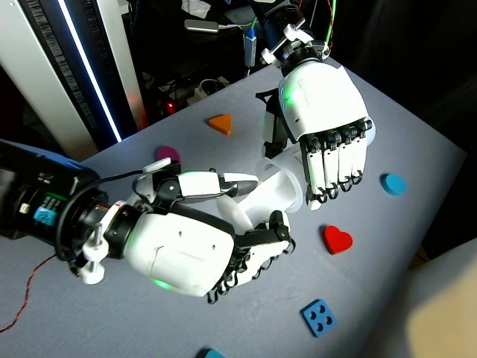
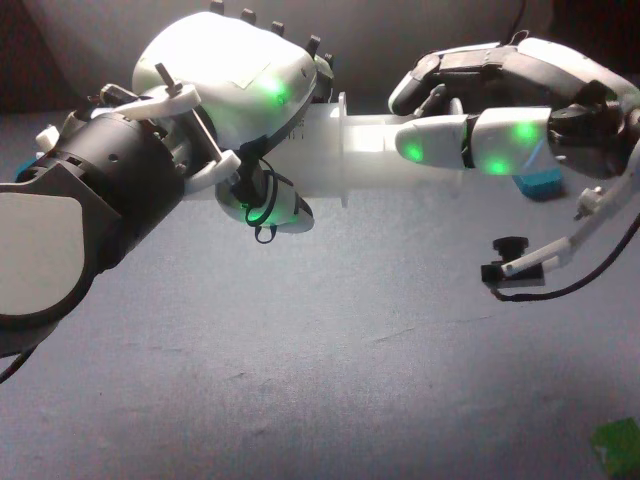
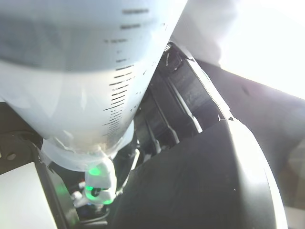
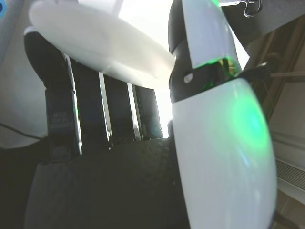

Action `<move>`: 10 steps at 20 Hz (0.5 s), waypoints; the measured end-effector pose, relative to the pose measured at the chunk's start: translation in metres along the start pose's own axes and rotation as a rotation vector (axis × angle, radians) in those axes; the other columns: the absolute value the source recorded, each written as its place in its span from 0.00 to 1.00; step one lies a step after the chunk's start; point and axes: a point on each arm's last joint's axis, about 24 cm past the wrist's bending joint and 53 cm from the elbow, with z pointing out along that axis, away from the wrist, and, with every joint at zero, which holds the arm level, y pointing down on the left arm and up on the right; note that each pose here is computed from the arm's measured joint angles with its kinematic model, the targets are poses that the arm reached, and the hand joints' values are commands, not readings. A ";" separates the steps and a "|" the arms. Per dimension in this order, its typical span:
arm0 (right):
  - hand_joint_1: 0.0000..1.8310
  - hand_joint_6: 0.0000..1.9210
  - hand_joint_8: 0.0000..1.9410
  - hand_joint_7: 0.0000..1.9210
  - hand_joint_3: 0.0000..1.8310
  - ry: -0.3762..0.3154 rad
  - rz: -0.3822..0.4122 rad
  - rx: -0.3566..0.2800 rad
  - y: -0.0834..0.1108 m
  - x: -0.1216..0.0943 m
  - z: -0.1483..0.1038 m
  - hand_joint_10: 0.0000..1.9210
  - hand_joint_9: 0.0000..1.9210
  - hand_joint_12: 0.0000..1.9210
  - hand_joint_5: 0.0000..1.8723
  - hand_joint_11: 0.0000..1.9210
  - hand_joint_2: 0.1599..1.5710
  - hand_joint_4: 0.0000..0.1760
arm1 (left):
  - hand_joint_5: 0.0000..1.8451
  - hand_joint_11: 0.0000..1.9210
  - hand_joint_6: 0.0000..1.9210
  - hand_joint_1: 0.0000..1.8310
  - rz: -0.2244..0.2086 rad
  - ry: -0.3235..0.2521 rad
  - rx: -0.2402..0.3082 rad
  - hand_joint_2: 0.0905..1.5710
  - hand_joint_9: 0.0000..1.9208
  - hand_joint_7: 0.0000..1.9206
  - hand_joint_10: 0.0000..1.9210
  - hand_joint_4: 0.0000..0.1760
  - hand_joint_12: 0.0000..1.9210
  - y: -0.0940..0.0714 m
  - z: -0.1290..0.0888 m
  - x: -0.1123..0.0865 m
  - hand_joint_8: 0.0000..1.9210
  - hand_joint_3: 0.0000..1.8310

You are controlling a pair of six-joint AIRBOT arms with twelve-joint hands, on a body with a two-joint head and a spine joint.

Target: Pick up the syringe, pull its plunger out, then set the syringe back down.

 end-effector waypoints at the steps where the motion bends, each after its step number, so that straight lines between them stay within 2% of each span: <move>1: 0.73 0.69 0.61 0.44 0.00 -0.003 -0.003 -0.001 0.001 -0.002 -0.001 0.77 0.41 0.79 0.33 0.35 0.75 0.00 | 0.51 0.49 0.46 0.76 0.000 -0.001 -0.001 0.66 0.54 0.59 0.58 0.00 0.50 0.000 0.000 0.000 0.36 0.00; 3: 0.73 0.69 0.61 0.45 0.00 -0.006 -0.006 -0.001 0.002 -0.005 -0.002 0.78 0.41 0.79 0.33 0.35 0.75 0.00 | 0.51 0.49 0.46 0.76 0.000 -0.003 -0.002 0.66 0.54 0.59 0.58 0.00 0.50 0.001 0.000 -0.001 0.36 0.00; 4: 0.73 0.69 0.61 0.45 0.00 -0.011 -0.005 0.002 0.001 -0.008 -0.003 0.76 0.41 0.79 0.33 0.35 0.74 0.00 | 0.50 0.49 0.49 0.76 0.000 -0.003 -0.002 0.67 0.50 0.56 0.61 0.00 0.51 0.000 0.000 -0.001 0.40 0.00; 10: 0.74 0.69 0.60 0.45 0.00 -0.024 -0.012 0.000 0.004 -0.017 -0.007 0.76 0.41 0.79 0.34 0.35 0.74 0.00 | 0.50 0.48 0.49 0.76 -0.004 -0.006 -0.007 0.68 0.50 0.56 0.62 0.00 0.53 0.002 0.000 -0.001 0.42 0.00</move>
